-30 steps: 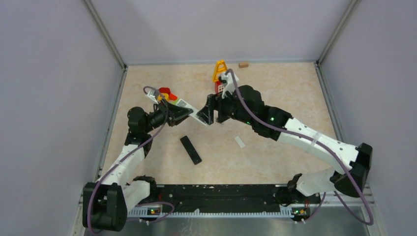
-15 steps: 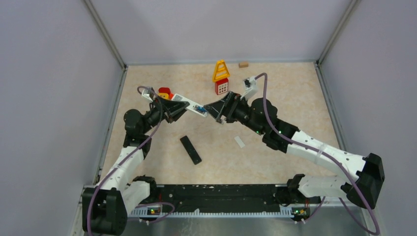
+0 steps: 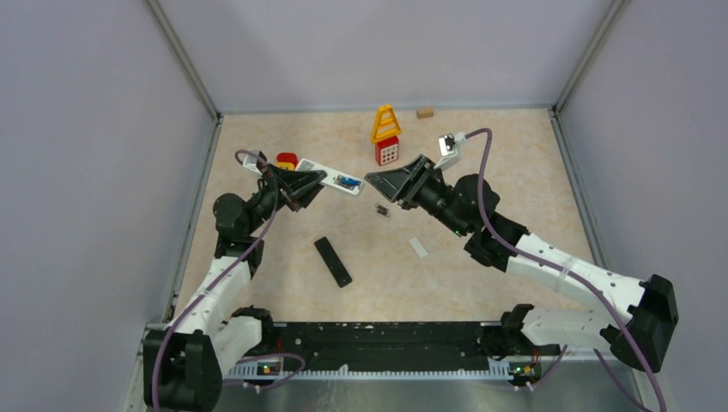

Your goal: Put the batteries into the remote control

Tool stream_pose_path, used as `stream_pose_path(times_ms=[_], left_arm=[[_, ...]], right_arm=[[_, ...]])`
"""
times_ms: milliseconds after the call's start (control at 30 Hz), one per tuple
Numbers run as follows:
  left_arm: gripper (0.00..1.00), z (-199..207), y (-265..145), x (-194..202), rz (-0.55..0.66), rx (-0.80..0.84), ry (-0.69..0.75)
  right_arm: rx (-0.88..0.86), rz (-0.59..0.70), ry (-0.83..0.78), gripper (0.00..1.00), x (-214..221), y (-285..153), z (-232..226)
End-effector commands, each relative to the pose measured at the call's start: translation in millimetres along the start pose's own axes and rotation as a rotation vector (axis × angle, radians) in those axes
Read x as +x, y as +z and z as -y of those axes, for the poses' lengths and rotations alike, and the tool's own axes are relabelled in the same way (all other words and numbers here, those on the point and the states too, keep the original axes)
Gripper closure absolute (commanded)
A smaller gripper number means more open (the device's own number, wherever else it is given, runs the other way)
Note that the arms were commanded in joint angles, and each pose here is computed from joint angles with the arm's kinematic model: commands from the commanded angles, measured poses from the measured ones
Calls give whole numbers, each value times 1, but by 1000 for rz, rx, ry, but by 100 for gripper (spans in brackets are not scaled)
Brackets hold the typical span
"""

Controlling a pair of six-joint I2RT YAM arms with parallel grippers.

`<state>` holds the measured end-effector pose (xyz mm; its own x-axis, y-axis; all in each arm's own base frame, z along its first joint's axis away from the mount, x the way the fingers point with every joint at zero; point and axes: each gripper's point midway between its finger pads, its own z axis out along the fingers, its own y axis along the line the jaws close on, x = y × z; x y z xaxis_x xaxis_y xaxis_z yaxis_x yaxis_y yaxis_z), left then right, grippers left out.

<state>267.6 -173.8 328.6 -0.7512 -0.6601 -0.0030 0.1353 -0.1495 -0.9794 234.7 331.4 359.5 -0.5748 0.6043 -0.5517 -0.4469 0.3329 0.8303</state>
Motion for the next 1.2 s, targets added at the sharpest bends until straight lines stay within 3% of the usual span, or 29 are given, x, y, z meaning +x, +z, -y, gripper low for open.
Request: stream_pose_path(times_ms=[0,367,633,1167], left_arm=[[100,24,-3,3,1,84,49],[100,26,-4,6,-8,90,77],[100,28,-4,7,-9,87,104],[100,23,-4,5,1,74,111]], right_arm=[[-37,24,10,58,-10,2,-11],[-66,-54,-24,63,6,16,-12],[-19,-37,-25,64,3,16,-3],[-60,-25,-43,54,2,10,-8]])
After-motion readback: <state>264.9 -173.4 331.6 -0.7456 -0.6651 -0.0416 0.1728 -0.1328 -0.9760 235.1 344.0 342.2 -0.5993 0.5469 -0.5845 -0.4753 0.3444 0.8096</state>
